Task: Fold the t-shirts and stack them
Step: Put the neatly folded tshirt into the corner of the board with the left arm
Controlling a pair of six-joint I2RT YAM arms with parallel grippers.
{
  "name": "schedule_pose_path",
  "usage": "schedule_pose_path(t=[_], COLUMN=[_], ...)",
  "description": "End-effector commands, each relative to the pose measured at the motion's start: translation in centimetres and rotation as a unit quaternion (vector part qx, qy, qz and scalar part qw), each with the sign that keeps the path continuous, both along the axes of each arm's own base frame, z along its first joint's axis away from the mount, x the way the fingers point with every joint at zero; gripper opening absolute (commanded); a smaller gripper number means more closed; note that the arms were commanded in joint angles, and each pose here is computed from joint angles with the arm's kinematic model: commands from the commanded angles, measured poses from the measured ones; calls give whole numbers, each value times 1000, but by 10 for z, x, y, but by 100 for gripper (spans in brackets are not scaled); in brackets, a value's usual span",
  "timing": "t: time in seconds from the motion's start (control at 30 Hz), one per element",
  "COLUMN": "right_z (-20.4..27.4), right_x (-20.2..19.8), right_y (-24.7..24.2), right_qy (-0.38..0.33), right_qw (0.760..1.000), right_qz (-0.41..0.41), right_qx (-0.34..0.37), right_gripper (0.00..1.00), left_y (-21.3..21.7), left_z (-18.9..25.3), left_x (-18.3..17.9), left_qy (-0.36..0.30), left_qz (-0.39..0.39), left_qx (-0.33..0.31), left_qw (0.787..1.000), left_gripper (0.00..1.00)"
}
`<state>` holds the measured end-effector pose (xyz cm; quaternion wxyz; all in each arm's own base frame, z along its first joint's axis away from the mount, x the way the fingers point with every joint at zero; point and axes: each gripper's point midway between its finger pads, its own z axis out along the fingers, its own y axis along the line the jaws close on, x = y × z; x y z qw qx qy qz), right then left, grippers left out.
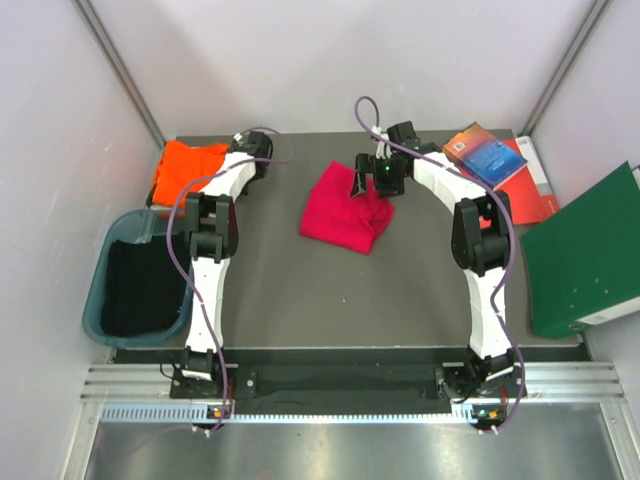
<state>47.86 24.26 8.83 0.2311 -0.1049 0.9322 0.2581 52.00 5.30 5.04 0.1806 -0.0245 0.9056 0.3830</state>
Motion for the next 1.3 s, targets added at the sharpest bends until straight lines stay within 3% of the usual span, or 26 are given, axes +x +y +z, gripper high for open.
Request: schedule_pose_path(t=[0.0, 0.17, 0.37, 0.63, 0.73, 0.93, 1.0, 1.03, 1.07, 1.1, 1.13, 1.27], right_z=[42, 40, 34, 30, 30, 28, 25, 27, 26, 25, 28, 30], right_x=[7, 6, 5, 3, 1, -3, -3, -3, -3, -2, -1, 0], right_y=[-4, -4, -3, -4, -6, -7, -9, -9, -11, -13, -15, -27], right_qy=[-46, -44, -38, -33, -32, -29, -29, -32, -31, -33, -37, -47], right_qw=[999, 999, 999, 999, 999, 999, 999, 999, 999, 999, 999, 998], right_qz=[2, 4, 0, -3, -4, -3, -7, -7, -9, -13, -14, -36], right_qx=[16, 16, 21, 21, 20, 17, 13, 11, 7, 0, -4, -31], right_gripper=[100, 100, 100, 100, 100, 100, 100, 100, 100, 100, 99, 100], left_y=[8, -23, -89, -188, -209, -224, -227, -229, -230, -231, -232, -238], left_z=[-2, -6, 0, -4, -11, -13, -5, 0, 5, 19, 27, 55], left_x=[-4, -7, -5, -23, -32, -35, -36, -36, -37, -36, -35, -35], left_qy=[7, 15, 7, 16, 32, 41, 37, 35, 32, 19, 10, -26], left_qz=[12, -14, -72, -127, -131, -127, -131, -134, -134, -140, -144, -171], left_qx=[-5, -75, -110, -260, -314, -352, -363, -368, -373, -376, -378, -397], left_qw=[1000, 997, 991, 957, 940, 926, 922, 920, 918, 916, 915, 901], left_gripper=[0, 0, 0, 0, 0, 0, 43, 57, 80, 93, 98, 99])
